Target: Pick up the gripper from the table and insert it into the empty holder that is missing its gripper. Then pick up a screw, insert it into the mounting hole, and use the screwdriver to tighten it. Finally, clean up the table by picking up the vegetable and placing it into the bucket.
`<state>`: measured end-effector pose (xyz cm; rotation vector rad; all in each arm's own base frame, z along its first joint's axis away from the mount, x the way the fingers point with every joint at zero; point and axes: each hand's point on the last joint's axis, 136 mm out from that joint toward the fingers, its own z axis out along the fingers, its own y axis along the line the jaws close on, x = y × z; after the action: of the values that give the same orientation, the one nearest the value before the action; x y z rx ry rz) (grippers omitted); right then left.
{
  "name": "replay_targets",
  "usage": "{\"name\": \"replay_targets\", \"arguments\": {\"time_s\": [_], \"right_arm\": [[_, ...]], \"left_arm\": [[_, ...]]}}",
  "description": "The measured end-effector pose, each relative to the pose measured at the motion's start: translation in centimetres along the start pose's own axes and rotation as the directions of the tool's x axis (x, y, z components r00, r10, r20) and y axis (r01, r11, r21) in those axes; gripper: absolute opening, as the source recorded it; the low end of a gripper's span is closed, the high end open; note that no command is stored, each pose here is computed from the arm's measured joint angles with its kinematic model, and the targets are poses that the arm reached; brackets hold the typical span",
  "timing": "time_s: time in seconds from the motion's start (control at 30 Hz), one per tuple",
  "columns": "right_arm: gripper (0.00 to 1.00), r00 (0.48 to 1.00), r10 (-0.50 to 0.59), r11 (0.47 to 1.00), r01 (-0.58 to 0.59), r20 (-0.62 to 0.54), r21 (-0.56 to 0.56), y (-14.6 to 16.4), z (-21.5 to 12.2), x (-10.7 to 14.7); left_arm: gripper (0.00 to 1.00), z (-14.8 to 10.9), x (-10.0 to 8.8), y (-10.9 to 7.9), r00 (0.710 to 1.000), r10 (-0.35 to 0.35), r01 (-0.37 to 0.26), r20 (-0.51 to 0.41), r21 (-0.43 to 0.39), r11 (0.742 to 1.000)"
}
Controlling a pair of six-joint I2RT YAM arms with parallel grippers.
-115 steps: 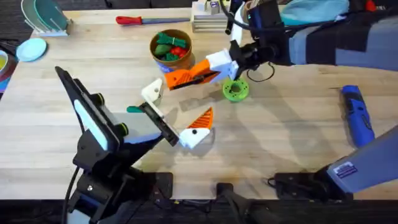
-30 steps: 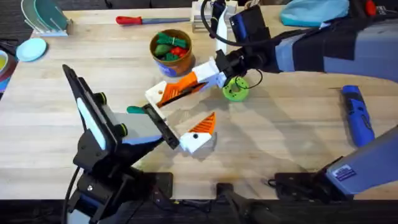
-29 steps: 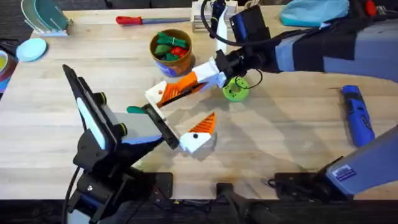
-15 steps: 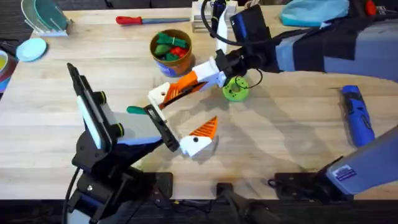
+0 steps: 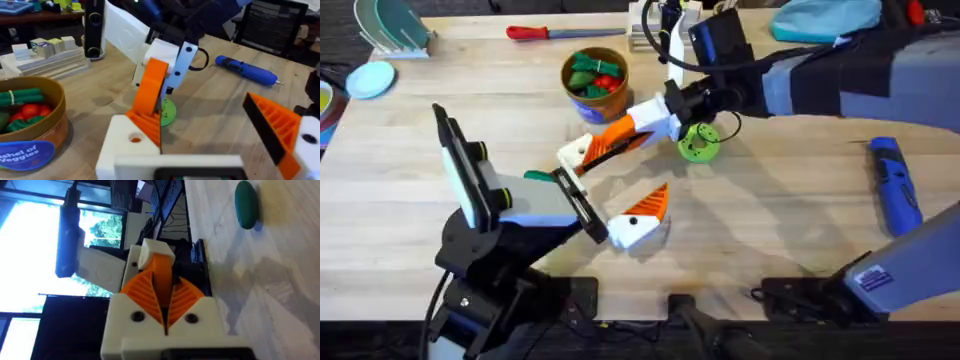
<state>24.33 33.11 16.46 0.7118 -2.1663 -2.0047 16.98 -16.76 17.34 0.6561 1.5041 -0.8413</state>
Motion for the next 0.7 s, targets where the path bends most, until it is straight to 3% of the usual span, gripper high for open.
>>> {"name": "replay_targets", "arguments": {"time_s": [0.37,0.7], "right_arm": [[0.012,0.999,0.042,0.999,-0.042,0.005,0.017,-0.27,0.24,-0.07],[0.279,0.998,0.059,0.998,-0.059,0.014,0.03,-0.46,0.24,-0.22]], "left_arm": [[0.992,-0.01,0.02,0.22,0.999,-0.033,0.033,0.001,-0.011,0.999],[0.993,-0.01,0.02,0.21,0.999,-0.041,0.041,0.0,-0.011,0.999]]}}
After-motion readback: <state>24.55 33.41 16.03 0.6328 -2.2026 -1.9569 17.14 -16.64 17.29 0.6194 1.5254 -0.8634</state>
